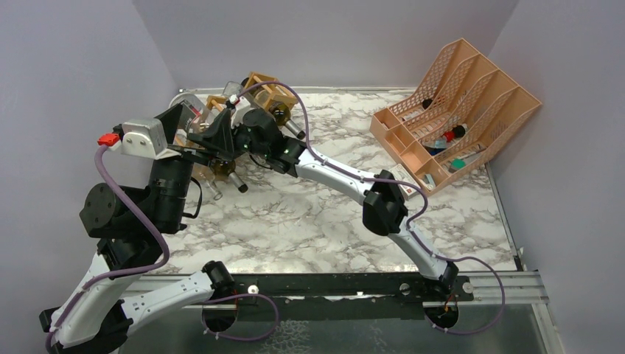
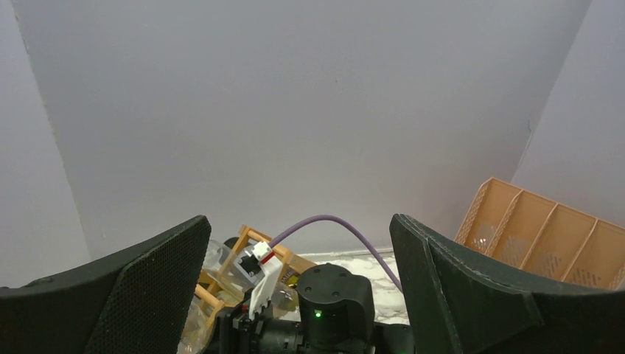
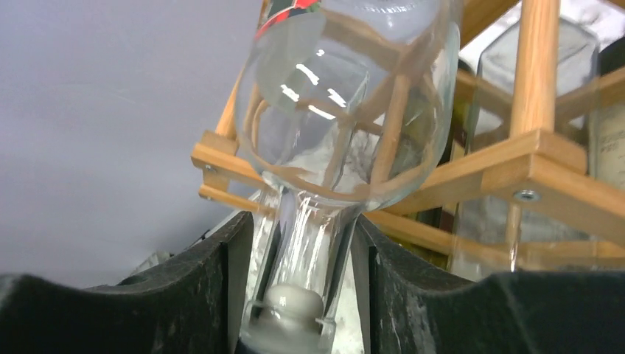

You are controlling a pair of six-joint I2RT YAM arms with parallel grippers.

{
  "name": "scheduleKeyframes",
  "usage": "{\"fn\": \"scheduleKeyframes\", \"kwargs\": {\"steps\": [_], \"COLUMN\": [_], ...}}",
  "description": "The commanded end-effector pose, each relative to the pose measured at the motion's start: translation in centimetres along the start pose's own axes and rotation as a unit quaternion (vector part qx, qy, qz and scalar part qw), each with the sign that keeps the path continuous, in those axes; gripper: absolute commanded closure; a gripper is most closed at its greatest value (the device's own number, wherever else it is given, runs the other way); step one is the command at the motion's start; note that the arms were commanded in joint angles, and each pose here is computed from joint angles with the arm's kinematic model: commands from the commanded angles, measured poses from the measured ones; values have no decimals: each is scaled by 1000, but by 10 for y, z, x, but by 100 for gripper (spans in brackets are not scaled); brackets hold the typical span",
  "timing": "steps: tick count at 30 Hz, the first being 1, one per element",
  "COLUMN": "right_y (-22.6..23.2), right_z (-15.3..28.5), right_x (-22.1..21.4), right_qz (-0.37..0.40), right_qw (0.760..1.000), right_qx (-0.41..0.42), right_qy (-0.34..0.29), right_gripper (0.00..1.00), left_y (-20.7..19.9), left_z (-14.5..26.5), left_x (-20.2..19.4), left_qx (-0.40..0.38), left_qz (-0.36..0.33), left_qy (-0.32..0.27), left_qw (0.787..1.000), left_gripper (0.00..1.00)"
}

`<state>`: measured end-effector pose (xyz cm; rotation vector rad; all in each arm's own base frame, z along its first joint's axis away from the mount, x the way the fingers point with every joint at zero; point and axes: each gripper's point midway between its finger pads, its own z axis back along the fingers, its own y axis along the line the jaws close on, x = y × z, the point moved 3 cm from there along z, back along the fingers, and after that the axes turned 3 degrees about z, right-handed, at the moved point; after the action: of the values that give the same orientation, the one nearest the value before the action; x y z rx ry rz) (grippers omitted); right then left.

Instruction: Put the wine bottle on the wine rack

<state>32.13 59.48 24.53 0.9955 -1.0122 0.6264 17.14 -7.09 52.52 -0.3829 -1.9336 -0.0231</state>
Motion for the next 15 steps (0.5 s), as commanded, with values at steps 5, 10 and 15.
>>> {"fn": "scheduleKeyframes", "kwargs": {"steps": [5, 10, 15], "right_y": [18, 21, 25], "right_z": [14, 23, 36], "right_x": [47, 44, 55], "right_qz": [24, 10, -31], "right_qw": [997, 997, 997], "right_qx": [9, 11, -5], "right_qy": [-75, -71, -66], "right_gripper": [57, 58, 54], "left_y": [6, 7, 6], "left_z": [3, 4, 3], "left_x": [-2, -3, -4], "left_qx": [14, 15, 16], "left_qz": [1, 1, 0], "left_qy": [3, 4, 5], "left_qw": [1000, 1000, 1000], "left_gripper": [1, 1, 1]}}
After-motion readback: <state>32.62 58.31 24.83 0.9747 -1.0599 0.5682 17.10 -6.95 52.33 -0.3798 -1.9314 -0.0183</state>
